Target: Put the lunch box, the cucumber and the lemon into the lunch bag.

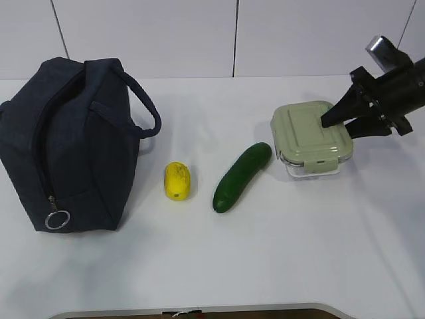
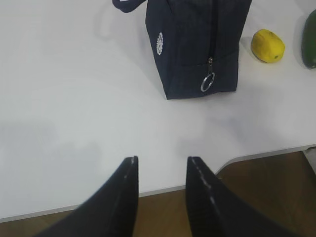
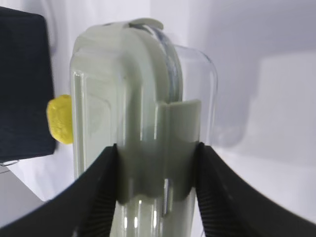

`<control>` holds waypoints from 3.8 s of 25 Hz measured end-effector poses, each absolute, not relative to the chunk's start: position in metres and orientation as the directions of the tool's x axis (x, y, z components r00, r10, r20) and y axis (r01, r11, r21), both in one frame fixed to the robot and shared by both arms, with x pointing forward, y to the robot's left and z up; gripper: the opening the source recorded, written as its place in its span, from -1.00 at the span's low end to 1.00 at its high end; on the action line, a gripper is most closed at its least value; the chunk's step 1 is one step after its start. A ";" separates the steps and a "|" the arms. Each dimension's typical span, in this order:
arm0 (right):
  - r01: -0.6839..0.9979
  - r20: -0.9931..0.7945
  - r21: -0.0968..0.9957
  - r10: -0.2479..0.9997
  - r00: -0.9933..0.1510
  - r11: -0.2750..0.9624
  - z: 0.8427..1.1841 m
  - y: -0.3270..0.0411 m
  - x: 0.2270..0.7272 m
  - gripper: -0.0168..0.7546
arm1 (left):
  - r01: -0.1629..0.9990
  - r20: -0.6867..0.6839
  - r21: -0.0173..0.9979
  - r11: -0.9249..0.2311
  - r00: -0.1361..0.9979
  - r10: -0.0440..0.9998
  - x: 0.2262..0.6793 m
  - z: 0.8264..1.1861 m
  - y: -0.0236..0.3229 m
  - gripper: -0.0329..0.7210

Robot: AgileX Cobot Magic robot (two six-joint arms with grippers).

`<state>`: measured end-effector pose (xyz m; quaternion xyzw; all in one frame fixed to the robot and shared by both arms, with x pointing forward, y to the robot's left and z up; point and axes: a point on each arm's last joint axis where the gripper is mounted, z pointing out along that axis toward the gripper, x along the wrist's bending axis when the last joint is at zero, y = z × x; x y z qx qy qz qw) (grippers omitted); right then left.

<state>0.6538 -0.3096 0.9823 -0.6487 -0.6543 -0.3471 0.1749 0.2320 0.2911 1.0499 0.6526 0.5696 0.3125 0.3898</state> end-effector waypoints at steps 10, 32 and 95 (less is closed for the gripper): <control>0.958 0.707 0.274 0.694 -0.139 -0.088 1.011 -0.288 0.649 -0.03 | 0.500 -0.036 0.865 -0.047 0.156 0.987 0.232 1.050 0.291 -0.28; 0.931 0.767 0.364 0.575 -0.285 -0.023 1.068 -0.217 0.627 -0.03 | 0.485 -0.087 0.875 -0.005 0.166 0.982 0.261 1.087 0.287 -0.28; 0.917 0.881 0.399 0.278 -0.384 0.002 1.096 -0.133 0.606 -0.03 | 0.917 -0.498 0.392 -0.079 0.284 0.819 0.591 1.107 0.236 -0.88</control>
